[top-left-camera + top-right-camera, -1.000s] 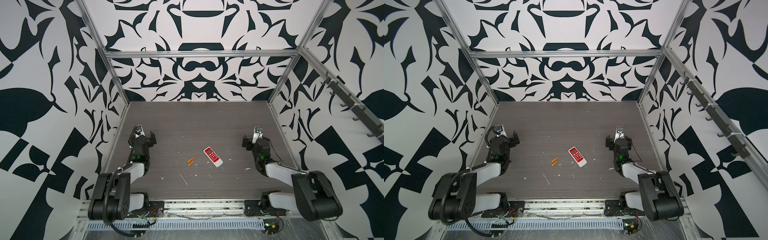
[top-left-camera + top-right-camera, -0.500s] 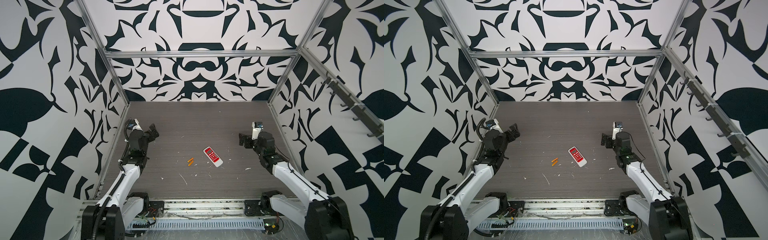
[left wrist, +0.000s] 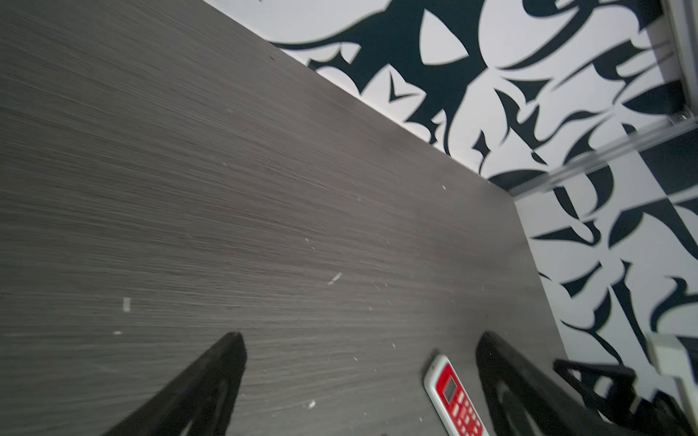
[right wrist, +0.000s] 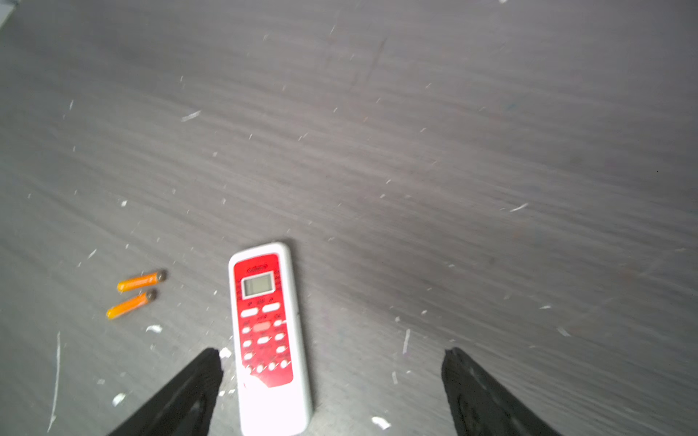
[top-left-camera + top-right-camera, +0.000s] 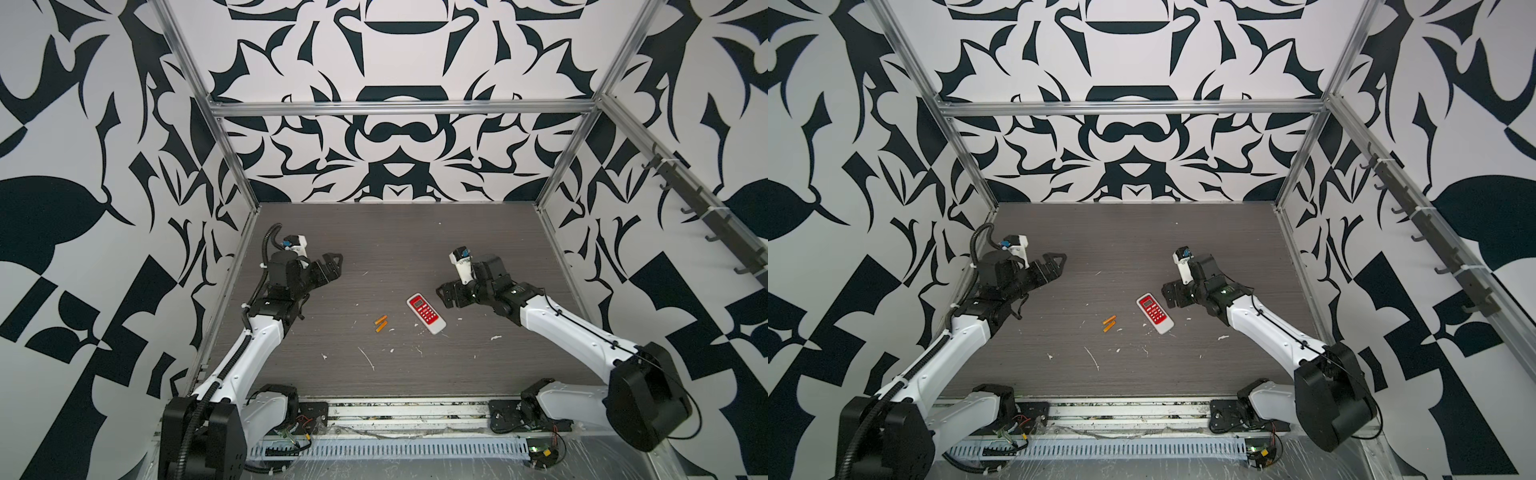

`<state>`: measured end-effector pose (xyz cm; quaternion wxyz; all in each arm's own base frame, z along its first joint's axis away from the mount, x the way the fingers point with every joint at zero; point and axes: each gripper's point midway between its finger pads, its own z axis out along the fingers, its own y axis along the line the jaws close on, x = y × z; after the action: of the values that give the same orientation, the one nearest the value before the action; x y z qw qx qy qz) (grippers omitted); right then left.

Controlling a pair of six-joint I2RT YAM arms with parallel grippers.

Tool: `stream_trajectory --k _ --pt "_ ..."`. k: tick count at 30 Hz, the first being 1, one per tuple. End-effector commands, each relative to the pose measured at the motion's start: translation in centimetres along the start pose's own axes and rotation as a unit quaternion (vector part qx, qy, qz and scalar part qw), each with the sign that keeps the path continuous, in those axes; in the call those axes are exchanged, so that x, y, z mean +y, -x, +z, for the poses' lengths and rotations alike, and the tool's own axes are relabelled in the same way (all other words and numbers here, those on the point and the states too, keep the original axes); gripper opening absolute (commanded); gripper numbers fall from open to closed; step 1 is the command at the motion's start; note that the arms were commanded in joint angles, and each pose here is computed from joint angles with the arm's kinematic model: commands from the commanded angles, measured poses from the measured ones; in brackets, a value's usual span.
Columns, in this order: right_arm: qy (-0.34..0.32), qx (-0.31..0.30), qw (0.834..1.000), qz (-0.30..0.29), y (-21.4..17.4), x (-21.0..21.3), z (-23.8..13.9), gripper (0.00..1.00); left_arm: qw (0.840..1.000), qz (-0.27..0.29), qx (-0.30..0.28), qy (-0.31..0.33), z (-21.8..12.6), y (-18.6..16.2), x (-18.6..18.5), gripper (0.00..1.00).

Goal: Load the batteries into the remote control
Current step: 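Move the right gripper over the red remote while the left arm rises, then lower the right gripper and close it on the remote's bottom end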

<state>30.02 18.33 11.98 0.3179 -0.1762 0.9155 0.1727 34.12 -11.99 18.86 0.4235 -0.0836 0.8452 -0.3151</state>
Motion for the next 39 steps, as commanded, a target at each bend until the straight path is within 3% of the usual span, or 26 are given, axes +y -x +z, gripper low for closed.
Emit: stream_trajectory --k 1,13,39 --pt "0.039 0.033 0.998 -0.024 -0.7 2.5 -0.1 0.95 0.996 0.013 0.055 -0.065 0.5 -1.7 -3.4 0.99" --pt "0.056 0.102 0.992 -0.054 -3.6 5.3 2.2 0.92 0.986 0.043 0.117 -0.113 1.8 -5.2 -6.6 0.99" --pt "-0.008 0.171 0.982 -0.081 -6.3 4.5 5.1 0.91 0.983 0.078 0.126 -0.109 1.9 -6.7 -7.3 0.99"
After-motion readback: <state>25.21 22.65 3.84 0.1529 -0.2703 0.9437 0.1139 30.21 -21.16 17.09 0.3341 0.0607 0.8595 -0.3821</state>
